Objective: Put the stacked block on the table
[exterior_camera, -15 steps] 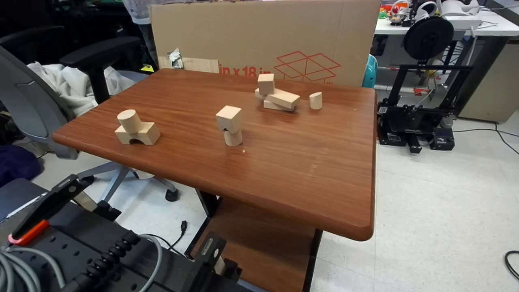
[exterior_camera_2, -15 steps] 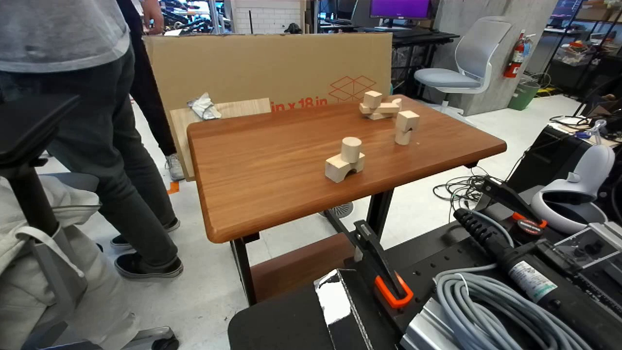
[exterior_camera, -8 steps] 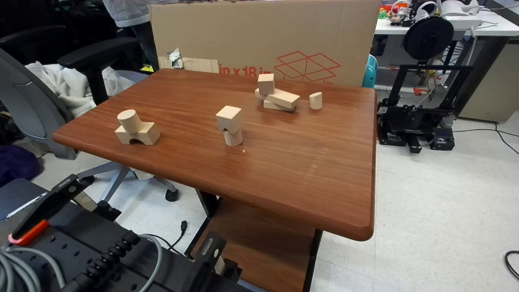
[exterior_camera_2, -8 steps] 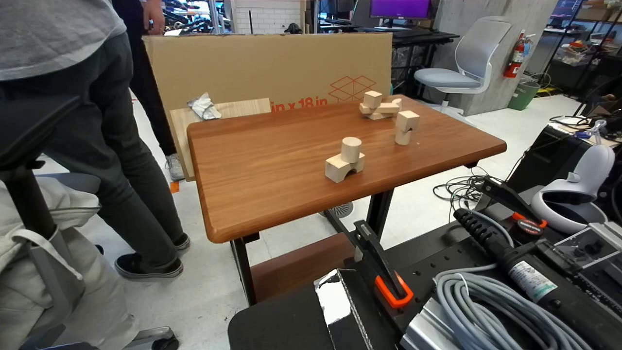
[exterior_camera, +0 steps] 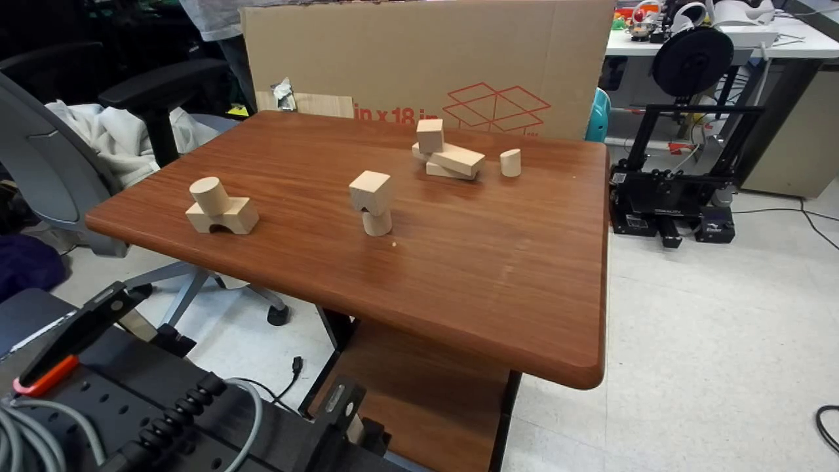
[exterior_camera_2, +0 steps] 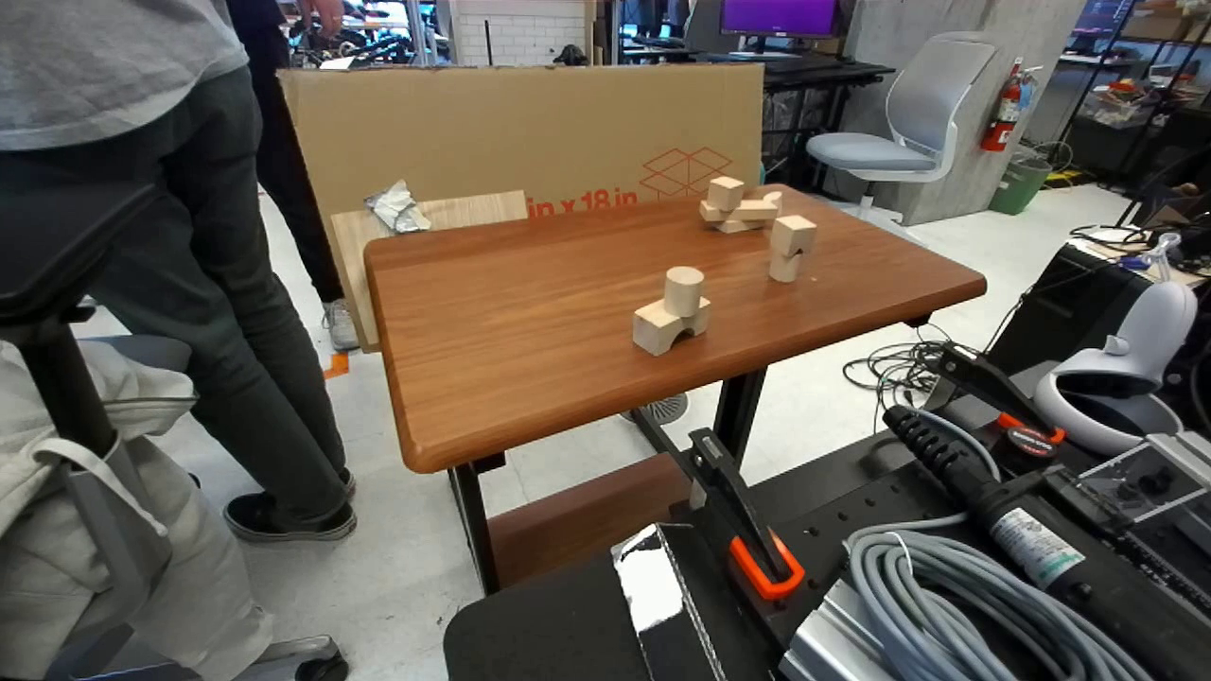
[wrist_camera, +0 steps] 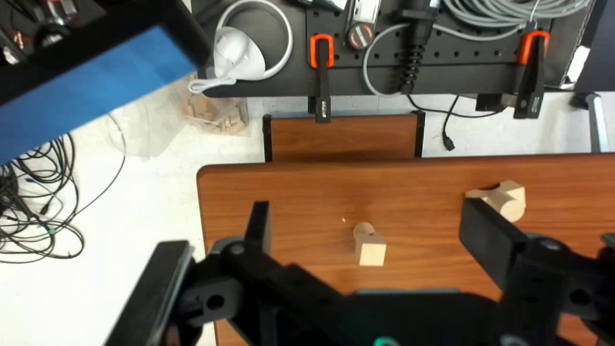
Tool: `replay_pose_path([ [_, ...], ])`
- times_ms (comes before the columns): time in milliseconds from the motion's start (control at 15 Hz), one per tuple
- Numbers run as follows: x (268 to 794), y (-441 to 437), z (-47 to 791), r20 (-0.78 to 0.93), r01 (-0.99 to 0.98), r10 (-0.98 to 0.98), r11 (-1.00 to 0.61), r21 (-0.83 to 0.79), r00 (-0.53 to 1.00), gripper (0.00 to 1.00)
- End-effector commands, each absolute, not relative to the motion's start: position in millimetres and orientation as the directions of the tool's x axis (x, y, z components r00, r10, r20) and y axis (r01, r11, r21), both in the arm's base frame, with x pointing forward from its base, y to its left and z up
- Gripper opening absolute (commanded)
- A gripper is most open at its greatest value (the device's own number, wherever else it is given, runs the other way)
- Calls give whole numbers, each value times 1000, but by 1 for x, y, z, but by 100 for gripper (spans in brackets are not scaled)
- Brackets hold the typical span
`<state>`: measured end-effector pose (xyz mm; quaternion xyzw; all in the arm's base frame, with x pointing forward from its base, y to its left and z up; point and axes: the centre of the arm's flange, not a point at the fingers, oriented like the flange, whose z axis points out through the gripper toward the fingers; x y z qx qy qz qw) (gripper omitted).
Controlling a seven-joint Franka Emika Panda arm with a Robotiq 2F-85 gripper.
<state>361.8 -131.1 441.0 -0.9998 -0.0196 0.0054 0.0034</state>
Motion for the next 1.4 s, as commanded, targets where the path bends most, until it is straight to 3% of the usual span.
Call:
replay_pose_path([
  [0,420,-116,414,-7,0,0,-1000,-8,1000,100],
  [467,498,-81,341,-19,-60,-60,-998,-7,998,100],
  [1333,557,-61,226,-166,-131,-139,-990,56,976,100],
])
